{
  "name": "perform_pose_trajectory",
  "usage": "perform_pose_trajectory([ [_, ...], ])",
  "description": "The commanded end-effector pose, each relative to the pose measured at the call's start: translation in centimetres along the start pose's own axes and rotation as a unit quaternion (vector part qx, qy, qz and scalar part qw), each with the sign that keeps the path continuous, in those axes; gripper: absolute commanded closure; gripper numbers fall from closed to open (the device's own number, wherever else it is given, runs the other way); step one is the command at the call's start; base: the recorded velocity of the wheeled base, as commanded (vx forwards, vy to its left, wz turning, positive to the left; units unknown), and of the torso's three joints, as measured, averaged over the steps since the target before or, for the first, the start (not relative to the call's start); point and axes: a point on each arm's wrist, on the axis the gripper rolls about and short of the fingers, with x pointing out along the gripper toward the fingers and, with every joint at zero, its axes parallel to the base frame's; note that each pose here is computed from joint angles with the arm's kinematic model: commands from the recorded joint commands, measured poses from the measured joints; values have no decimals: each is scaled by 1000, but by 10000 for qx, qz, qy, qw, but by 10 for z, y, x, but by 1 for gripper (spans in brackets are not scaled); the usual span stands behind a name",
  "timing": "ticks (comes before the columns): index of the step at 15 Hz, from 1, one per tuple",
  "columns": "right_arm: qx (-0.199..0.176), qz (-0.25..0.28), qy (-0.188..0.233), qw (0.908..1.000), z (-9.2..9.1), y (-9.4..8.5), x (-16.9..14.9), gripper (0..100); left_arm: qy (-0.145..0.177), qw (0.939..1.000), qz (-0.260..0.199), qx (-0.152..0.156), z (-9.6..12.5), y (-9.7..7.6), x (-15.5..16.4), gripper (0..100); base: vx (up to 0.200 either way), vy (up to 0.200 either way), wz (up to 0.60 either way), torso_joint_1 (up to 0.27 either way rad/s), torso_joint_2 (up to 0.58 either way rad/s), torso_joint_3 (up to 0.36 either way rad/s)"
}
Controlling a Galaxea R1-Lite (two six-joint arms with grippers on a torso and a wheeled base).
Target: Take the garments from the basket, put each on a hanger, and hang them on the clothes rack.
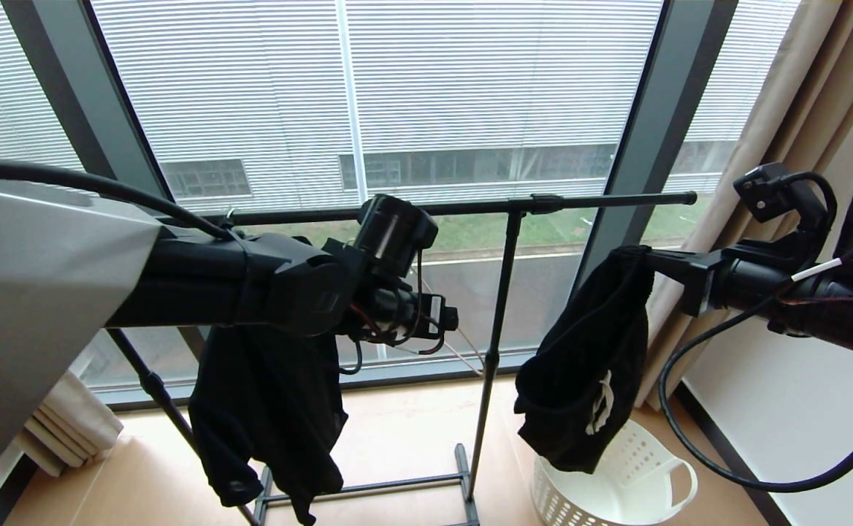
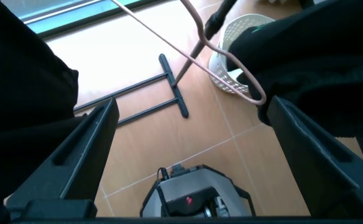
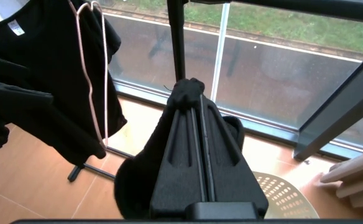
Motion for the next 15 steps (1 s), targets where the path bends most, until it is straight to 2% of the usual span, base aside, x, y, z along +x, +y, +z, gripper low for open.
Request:
perform_pose_trajectory([
  [1,-6,11,-17,10000,1,1,-1,100,85,9999,142,-35,-4,-4,28,0,0,0,0,0,0,0],
  [6,2,34,29,10000,-2,2,-1,100,-88,9997,208,-133,4,-8,41,0,0,0,0,0,0,0],
  [10,1,49,37,10000,-3,3,0,100,-50,9996,261,-122,3,-8,45,0,0,0,0,0,0,0],
  [13,2,56,45,10000,-3,3,0,100,5,9969,779,-64,-1,-3,45,0,0,0,0,0,0,0],
  [15,2,56,45,10000,-3,3,0,100,52,9962,867,-58,-3,-1,41,0,0,0,0,0,0,0],
])
